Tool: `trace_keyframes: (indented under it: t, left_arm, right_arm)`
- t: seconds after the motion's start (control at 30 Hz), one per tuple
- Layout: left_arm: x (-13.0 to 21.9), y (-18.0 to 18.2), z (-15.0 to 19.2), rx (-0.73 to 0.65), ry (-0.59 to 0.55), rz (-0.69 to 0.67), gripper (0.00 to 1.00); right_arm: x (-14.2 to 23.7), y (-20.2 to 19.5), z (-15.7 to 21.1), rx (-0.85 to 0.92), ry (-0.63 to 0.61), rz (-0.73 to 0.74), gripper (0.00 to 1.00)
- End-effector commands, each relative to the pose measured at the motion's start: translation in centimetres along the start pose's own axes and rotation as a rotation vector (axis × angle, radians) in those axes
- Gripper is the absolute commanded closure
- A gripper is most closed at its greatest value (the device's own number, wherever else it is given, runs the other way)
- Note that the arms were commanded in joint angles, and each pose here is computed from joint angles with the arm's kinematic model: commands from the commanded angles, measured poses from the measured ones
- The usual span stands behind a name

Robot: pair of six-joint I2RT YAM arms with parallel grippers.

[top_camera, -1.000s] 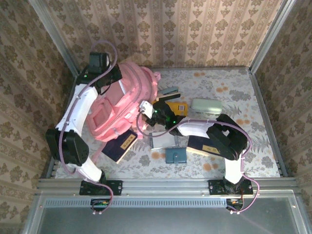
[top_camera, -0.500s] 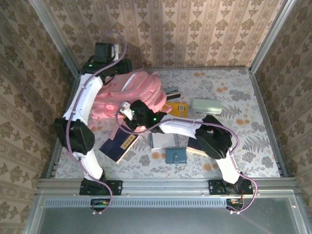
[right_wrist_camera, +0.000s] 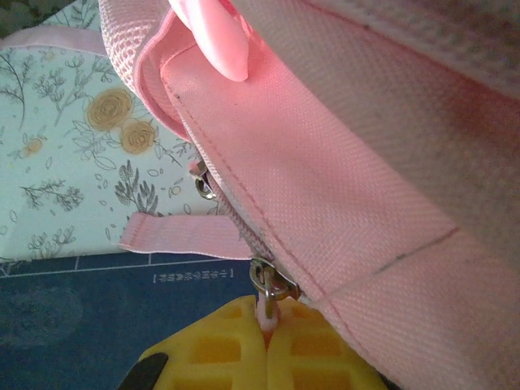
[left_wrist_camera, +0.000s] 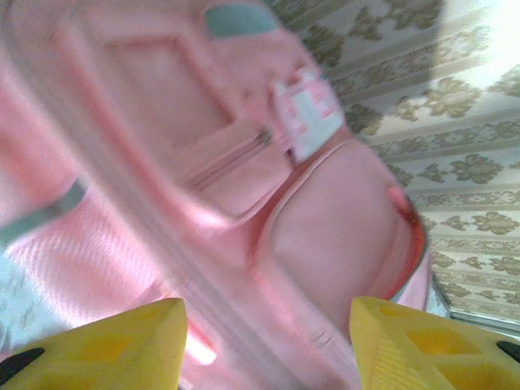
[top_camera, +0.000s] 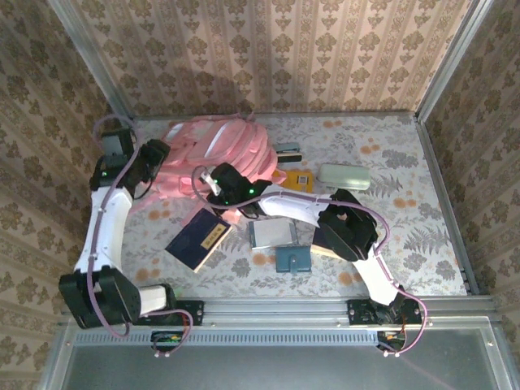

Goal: Pack the student bag

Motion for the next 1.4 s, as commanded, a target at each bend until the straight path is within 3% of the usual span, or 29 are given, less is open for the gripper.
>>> trace_keyframes:
  t: [0.0,0.27,0.57,0.77,0.97,1.07,1.13,1.23,1.37]
  left_arm:
    - [-0.7,2.9,2.9,0.248,0.045,-0.006,0.43]
    - [-3.6,6.3,5.1,0.393,0.043,0.04,0.54]
    - [-7.1,6.9,4.7,0.393,0.035,0.075,0.55]
    - [-8.4,8.3,5.3,0.41,0.044,0.04,0.62]
    - [-9.1,8.6,5.4,0.396,0.038,0.024,0.6]
    - [-9.9,8.2,5.1,0.387,0.043,0.02,0.48]
    - [-10.3,7.9,4.9,0.381,0.046,0.013,0.47]
    - [-10.9,7.5,4.5,0.372,0.038,0.003,0.59]
    - [-11.2,7.4,3.7,0.38,0.01,-0.01,0.87]
  right_arm:
    - [0.6,0.4,-2.3,-0.097,-0.04,-0.056,1.0]
    - [0.8,0.8,-2.6,-0.141,-0.045,-0.109,1.0]
    - [0.9,1.3,-2.7,-0.158,-0.045,-0.148,1.0]
    - [1.1,1.4,-2.9,-0.166,-0.039,-0.153,1.0]
    - [1.0,1.7,-2.9,-0.171,-0.031,-0.169,1.0]
    - [1.0,1.9,-2.9,-0.173,-0.023,-0.179,1.0]
    - [1.0,1.9,-2.9,-0.172,-0.02,-0.178,1.0]
    - [1.1,1.9,-2.9,-0.17,-0.015,-0.177,1.0]
    - [1.3,1.6,-2.6,-0.155,0.003,-0.151,1.0]
Point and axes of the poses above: each hand's point on the last joint's axis, 136 mm out from that joint toward the fingers, its own x axis back along the fingers, its own y axis along the line the jaws close on, z = x × y, the point moved 2 cm from there along x, back along the fingers, and after that the axes turned 9 degrees about -x, right-handed, at the moved point
